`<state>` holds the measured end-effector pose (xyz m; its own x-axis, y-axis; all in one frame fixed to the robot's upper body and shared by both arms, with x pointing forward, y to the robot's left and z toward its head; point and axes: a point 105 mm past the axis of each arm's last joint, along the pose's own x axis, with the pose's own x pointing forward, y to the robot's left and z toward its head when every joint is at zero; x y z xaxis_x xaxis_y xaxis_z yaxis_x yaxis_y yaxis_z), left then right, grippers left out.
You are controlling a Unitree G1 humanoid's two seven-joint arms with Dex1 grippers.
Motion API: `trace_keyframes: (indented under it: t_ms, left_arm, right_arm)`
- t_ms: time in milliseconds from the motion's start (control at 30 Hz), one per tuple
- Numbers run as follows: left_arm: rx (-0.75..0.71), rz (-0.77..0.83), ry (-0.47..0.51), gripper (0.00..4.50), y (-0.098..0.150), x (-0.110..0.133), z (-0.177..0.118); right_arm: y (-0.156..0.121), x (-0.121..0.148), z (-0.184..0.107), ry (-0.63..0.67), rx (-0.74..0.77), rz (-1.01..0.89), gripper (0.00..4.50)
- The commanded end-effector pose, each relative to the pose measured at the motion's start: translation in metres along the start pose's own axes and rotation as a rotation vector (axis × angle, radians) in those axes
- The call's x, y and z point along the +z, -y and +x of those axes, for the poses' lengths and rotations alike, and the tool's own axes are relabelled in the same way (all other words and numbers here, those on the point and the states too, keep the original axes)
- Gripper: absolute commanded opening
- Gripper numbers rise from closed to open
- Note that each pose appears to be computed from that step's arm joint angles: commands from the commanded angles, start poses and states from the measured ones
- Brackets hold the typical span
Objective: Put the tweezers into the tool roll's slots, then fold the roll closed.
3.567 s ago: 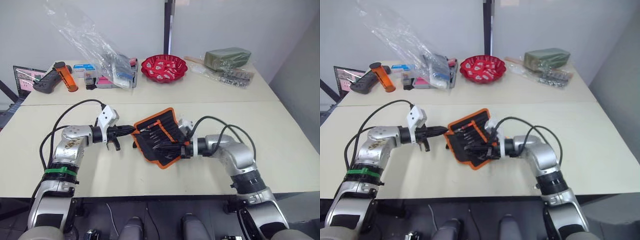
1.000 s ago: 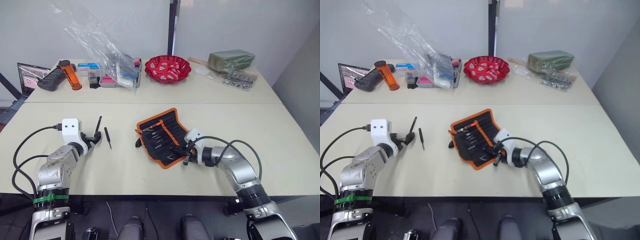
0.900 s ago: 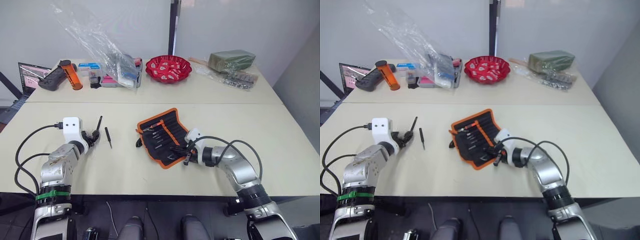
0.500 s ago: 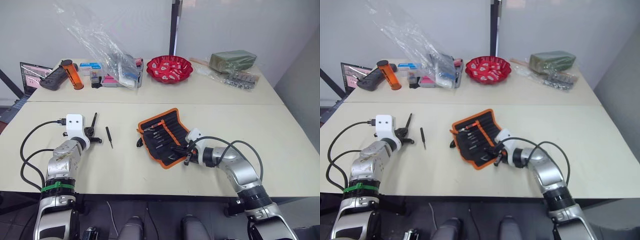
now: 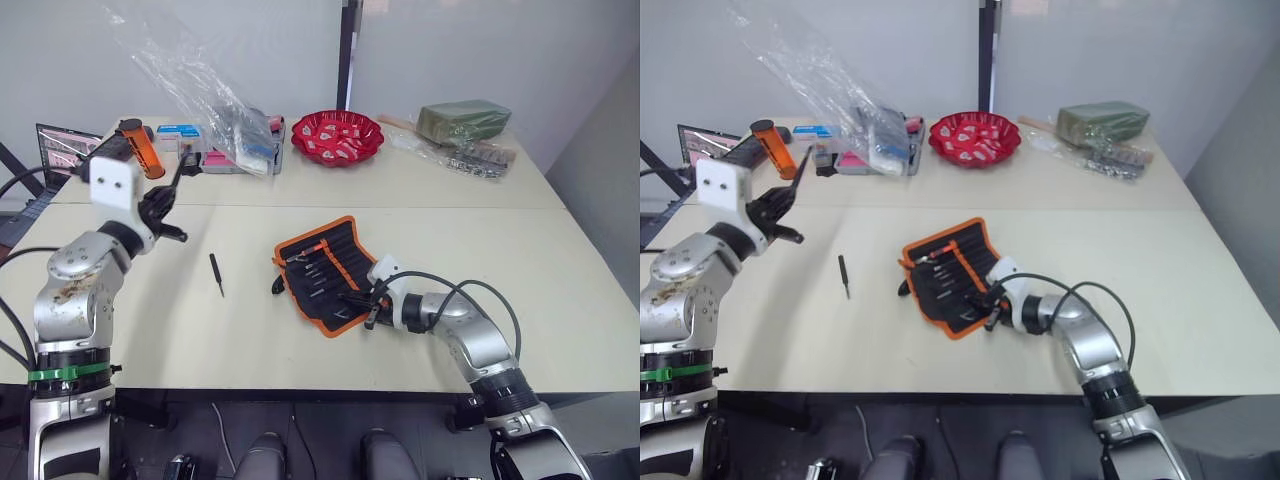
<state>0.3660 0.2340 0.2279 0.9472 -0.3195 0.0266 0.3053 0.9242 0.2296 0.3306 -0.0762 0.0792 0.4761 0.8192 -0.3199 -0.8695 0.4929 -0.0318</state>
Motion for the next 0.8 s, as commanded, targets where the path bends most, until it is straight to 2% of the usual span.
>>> trace_keyframes:
  t_ms: [33, 167, 367, 500, 667, 800]
  left_arm:
    - [-0.258, 0.049, 0.002, 0.03, 0.046, 0.024, 0.001]
    - [-0.537, 0.065, -0.061, 0.03, 0.096, 0.032, -0.001]
    - [-0.649, 0.053, -0.196, 0.03, 0.115, 0.02, 0.002]
    - [-0.694, 0.031, -0.274, 0.03, 0.129, 0.007, 0.005]
    - [-0.724, 0.02, -0.384, 0.03, 0.149, -0.015, 0.007]
    - [-0.723, 0.013, -0.422, 0.03, 0.161, -0.022, 0.009]
  right_arm:
    - [0.0, -0.018, 0.0, -0.042, -0.027, 0.042, 0.0]
    - [-0.001, 0.005, -0.007, 0.071, -0.037, 0.04, 0.0]
    - [0.002, 0.035, -0.024, 0.185, -0.068, 0.035, 0.0]
    - [0.01, 0.031, -0.032, 0.165, -0.112, 0.037, 0.0]
    - [0.014, 0.011, -0.03, 0.092, -0.135, 0.047, 0.0]
    - [0.011, -0.01, -0.03, 0.042, -0.139, 0.061, 0.0]
